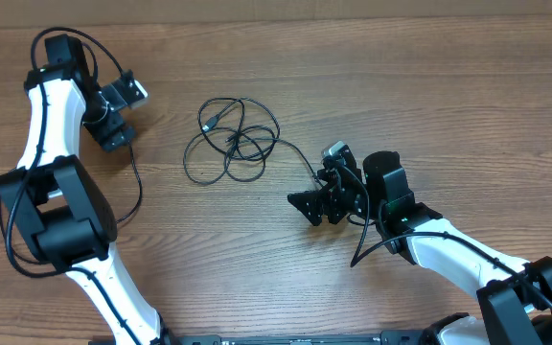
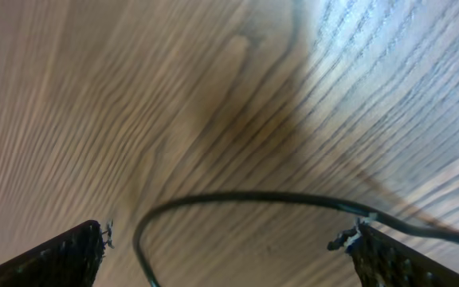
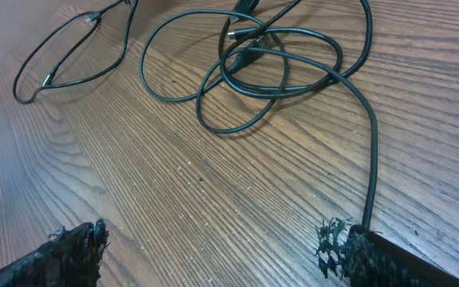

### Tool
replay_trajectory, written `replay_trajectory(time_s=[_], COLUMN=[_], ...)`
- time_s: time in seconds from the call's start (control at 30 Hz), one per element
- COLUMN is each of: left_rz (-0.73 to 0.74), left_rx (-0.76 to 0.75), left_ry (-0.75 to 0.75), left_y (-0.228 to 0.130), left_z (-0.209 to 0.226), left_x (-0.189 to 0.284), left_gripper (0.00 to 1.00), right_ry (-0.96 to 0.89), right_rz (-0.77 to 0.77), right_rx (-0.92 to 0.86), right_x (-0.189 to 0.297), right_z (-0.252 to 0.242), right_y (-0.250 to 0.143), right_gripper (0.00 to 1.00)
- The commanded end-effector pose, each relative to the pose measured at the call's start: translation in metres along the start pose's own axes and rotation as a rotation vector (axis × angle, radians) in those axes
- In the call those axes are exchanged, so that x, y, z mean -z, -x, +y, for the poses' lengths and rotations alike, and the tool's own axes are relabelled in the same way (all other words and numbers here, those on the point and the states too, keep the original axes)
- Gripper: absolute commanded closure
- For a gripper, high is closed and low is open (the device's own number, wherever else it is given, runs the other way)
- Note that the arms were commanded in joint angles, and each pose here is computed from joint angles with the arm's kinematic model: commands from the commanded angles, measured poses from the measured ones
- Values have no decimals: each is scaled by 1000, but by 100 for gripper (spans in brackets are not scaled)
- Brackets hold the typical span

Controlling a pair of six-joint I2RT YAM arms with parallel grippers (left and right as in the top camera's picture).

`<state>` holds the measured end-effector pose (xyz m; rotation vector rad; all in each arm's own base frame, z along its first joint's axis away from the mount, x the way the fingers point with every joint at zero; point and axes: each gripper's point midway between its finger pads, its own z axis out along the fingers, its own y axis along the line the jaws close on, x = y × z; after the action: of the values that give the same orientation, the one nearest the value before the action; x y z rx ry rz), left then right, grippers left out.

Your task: Untangle cables

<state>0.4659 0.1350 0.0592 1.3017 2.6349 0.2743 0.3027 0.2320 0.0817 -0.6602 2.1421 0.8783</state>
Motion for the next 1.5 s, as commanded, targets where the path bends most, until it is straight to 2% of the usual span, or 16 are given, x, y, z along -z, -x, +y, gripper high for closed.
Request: replay_trajectory(time_s=[0.0, 0.13, 0.3, 0.33, 0.37, 0.4, 0.43, 0.47, 0.6, 0.9, 1.03, 1.27, 1.47], left_rz=[-16, -3, -7, -11, -12, -12, -12, -12, 2, 43, 71, 53, 80], left_rx=[-163, -233, -243, -243, -243, -244, -243, -242, -209, 42, 153, 254, 404], left_ry=[-52, -97, -114, -114, -111, -111, -112, -112, -113, -31, 44, 143, 152], left_y=[-2, -9, -12, -11, -11, -11, -11, -11, -13, -18, -23, -20, -31], left_z=[-6, -14, -17, -17, -16, -16, -16, -16, -17, 5, 24, 47, 36], left_x=[-24, -44, -51, -51, -51, -51, -51, -51, -51, -29, -4, 56, 99], left_gripper=[2, 6, 18, 24, 35, 51, 77, 96, 96, 96, 96, 96, 96], right_ry=[6, 7, 6, 6, 6, 6, 6, 6, 6, 6, 6, 6, 5], right_rz=[-10, -10, -10, -10, -10, -10, -10, -10, -9, -7, -7, -6, -2], right_rx=[-13, -39, -43, -43, -43, -43, -42, -42, -43, -44, -44, -44, -46], right_x=[-1, -1, -1, -1, -1, -1, -1, -1, -1, -1, -1, -1, -1], right_z=[3, 3, 3, 3, 3, 3, 3, 3, 3, 3, 3, 3, 2], right_y=[5, 5, 5, 5, 5, 5, 5, 5, 5, 4, 4, 4, 3], right_gripper=[5, 5, 5, 5, 5, 5, 5, 5, 5, 5, 5, 5, 5])
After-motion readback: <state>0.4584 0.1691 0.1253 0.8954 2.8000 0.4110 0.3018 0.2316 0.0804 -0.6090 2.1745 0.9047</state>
